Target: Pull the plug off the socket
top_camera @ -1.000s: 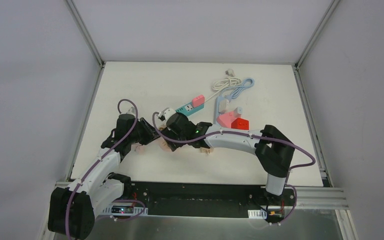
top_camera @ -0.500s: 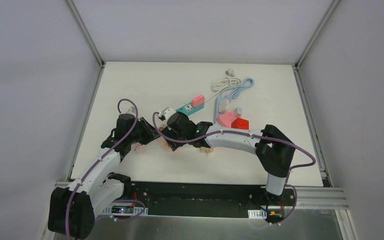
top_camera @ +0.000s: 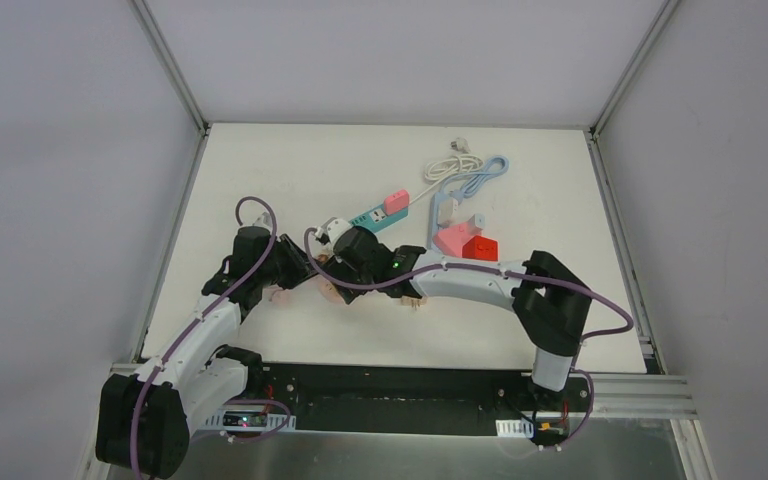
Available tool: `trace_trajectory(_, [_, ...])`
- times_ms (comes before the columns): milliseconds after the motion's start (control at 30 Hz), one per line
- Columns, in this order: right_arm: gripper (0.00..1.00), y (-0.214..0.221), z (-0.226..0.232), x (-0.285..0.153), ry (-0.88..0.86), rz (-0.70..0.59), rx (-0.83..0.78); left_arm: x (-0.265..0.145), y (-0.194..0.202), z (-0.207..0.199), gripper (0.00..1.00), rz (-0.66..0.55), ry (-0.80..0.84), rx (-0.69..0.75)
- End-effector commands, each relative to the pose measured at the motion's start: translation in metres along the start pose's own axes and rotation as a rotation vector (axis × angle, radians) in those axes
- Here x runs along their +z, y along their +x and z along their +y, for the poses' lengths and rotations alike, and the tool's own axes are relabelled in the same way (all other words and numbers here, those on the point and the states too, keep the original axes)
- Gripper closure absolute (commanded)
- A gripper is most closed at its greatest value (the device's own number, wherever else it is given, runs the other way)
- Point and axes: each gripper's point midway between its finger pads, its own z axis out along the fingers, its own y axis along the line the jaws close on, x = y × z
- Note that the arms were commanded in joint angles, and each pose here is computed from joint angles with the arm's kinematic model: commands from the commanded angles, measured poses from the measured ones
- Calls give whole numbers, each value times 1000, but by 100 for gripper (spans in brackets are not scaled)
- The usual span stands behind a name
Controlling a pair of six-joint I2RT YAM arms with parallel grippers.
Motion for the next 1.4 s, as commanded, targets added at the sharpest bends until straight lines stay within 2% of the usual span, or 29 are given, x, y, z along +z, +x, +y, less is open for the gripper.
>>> trace_trajectory(0, [100, -75, 19, -38, -209, -228, 103, -8, 49, 91, 77, 157, -350, 38])
trace_trajectory(100, [100, -73, 17, -35, -224, -230, 125, -9, 49, 91, 77, 158, -350, 40])
trace_trajectory(267, [100, -42, 31, -9, -78, -121, -52, -8, 49, 92, 77, 158, -356, 41])
trace_trajectory(367, [100, -52, 29, -16, -66, -148, -63, -8, 50, 93, 77, 164, -360, 41])
trace_trajectory(667, [100, -106, -6, -74, -232, -354, 205, -9, 49, 92, 77, 159, -353, 47])
trace_trajectory(733, [100, -108, -20, -83, -208, -378, 242, -8, 46, 87, 77, 150, -335, 56])
trace_trajectory(900, [100, -95, -82, -90, 4, -417, 394, -9, 32, 65, 73, 114, -254, 88])
trace_trajectory(967, [100, -87, -101, -97, 51, -435, 475, -12, 20, 48, 67, 77, -210, 95])
trace_trajectory(1100, [100, -62, -130, -95, 127, -412, 629, -26, -6, 10, 48, 1, -111, 99])
trace_trajectory(1233, [100, -35, -143, -82, 173, -314, 742, -47, -32, -23, 23, -81, -49, 125])
trace_trajectory(1367, [96, -16, -143, -62, 146, -214, 809, -66, -46, -26, 12, -148, -73, 155])
